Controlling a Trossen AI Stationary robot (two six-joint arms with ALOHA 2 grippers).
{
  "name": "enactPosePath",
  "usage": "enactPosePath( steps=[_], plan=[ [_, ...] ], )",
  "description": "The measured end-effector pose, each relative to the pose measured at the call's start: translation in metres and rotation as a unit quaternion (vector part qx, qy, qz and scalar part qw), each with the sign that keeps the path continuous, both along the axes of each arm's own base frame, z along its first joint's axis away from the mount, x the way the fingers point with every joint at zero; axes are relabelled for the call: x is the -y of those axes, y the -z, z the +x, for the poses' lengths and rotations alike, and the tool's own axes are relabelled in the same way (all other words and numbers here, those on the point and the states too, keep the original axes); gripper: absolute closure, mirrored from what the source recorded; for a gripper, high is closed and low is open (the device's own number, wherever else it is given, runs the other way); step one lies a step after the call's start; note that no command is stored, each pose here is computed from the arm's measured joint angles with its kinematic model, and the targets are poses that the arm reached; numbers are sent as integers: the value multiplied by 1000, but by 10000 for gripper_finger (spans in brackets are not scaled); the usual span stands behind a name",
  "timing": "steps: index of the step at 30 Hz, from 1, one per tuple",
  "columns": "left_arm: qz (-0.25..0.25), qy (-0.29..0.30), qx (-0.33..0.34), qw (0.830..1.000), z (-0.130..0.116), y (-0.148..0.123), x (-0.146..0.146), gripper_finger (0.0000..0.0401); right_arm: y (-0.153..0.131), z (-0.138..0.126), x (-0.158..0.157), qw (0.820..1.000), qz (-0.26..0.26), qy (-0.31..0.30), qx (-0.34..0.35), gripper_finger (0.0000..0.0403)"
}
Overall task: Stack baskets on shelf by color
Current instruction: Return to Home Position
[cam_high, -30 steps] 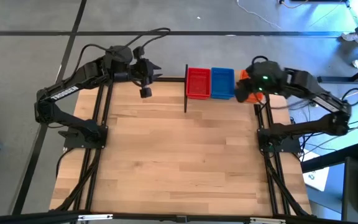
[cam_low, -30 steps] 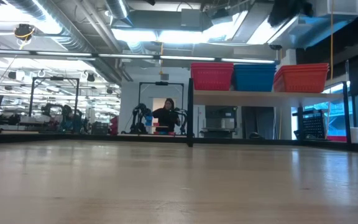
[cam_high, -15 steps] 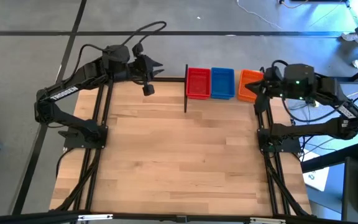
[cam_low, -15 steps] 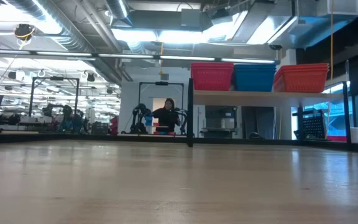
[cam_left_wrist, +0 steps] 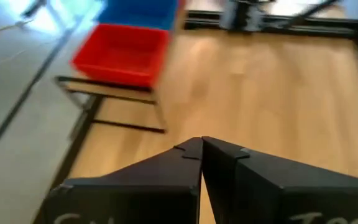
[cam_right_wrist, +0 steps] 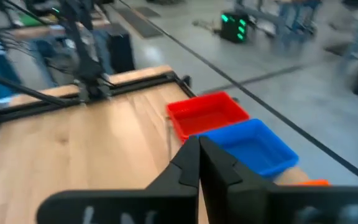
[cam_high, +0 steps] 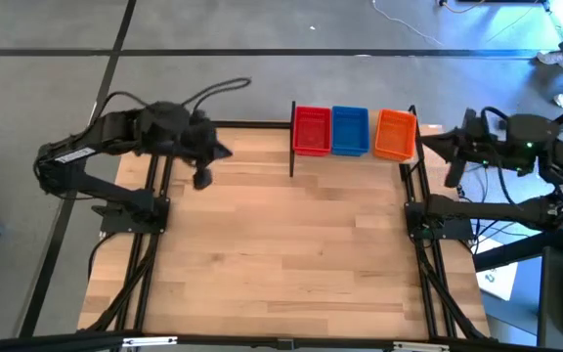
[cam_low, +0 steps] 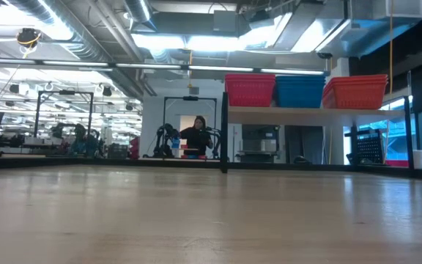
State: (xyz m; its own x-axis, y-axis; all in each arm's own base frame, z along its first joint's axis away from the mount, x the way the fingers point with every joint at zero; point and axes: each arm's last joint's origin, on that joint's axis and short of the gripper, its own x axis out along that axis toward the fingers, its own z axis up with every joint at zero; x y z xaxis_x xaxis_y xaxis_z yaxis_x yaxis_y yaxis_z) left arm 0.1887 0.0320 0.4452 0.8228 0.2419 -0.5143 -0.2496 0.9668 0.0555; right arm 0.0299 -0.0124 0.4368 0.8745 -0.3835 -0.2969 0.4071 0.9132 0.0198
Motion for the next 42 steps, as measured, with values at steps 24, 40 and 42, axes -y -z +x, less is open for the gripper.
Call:
enactPosePath(
  steps=[24,40,42],
  plan=[
    [-51,133,300,943,-115,97,36,401,113,-15,-22,939,2,-294,178,403],
    [-24,121,376,918,-143,153,33,401,136,-8,-20,934,-35,-295,198,403],
    [-12,121,378,918,-145,158,33,401,138,-6,-19,935,-34,-292,197,403]
  ],
)
